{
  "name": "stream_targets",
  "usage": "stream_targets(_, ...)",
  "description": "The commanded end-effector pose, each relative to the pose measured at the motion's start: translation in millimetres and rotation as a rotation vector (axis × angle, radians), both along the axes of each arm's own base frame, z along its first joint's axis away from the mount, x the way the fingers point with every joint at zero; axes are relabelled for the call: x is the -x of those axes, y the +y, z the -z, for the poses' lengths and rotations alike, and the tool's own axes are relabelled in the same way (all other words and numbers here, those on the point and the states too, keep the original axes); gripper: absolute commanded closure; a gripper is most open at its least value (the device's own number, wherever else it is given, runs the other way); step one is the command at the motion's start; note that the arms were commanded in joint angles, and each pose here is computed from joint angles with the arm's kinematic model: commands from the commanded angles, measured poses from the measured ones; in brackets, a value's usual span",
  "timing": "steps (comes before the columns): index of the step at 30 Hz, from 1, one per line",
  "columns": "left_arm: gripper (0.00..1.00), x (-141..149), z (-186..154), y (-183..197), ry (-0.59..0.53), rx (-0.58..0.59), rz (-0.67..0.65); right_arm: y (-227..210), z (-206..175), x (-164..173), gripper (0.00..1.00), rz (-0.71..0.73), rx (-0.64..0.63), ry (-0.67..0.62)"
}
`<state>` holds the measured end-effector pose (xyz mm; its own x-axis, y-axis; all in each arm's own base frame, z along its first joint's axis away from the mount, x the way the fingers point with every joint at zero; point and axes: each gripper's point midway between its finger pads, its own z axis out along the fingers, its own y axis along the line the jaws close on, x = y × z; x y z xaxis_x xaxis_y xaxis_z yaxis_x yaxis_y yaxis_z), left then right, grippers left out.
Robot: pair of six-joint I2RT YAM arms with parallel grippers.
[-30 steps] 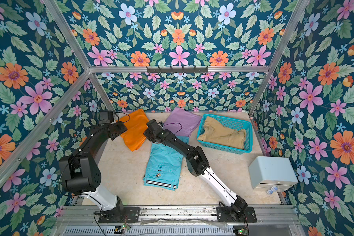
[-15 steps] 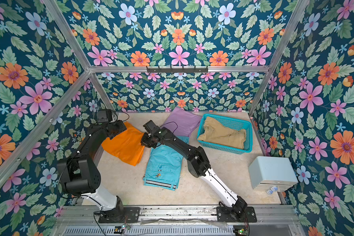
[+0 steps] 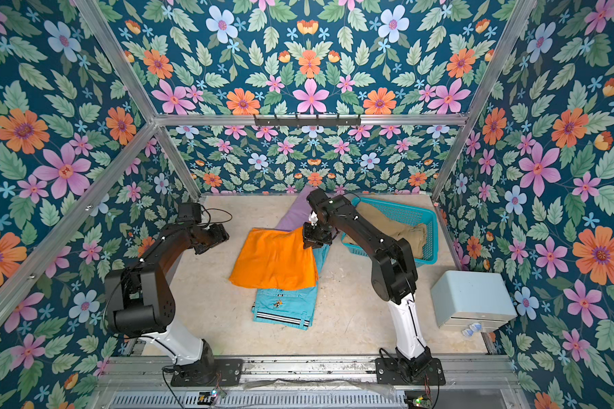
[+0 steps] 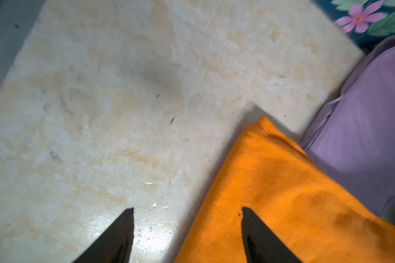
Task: Put the folded long pants in the basket
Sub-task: Move the long pant to the center of the board, then pick up the long pant at the center of the board.
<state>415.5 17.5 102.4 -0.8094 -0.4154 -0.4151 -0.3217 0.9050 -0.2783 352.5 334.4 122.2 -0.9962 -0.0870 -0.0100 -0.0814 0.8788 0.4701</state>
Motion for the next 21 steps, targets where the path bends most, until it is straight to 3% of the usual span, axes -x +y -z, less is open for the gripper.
stream_targets(1,0.25,8.1,22.0,-15.5,0.038,0.066,0.073,9.8,5.0,-3.6,1.00,-0.052,-0.055,-0.016)
stream_targets(5,0.28,7.3,32.0,-41.6,-0.007,0.211,0.128,10.6,16.0,-5.6,1.00,-0.047,-0.052,-0.003)
stream_targets(12,0.41,21.3,71.0,-55.6,0.099,0.285,0.147,9.6,20.6,-4.1,1.00,-0.049,-0.058,0.003)
stream_targets(15,0.45,27.1,83.6,-50.9,0.146,0.231,0.137,9.2,20.7,-3.7,1.00,-0.043,-0.066,0.006)
stream_targets(17,0.57,28.2,87.0,-42.4,0.159,0.183,0.121,11.1,18.2,-3.7,1.00,-0.045,-0.078,0.001)
stream_targets(21,0.95,15.5,67.0,-45.8,0.086,0.196,0.141,17.9,7.5,-5.1,1.00,-0.052,-0.124,-0.012)
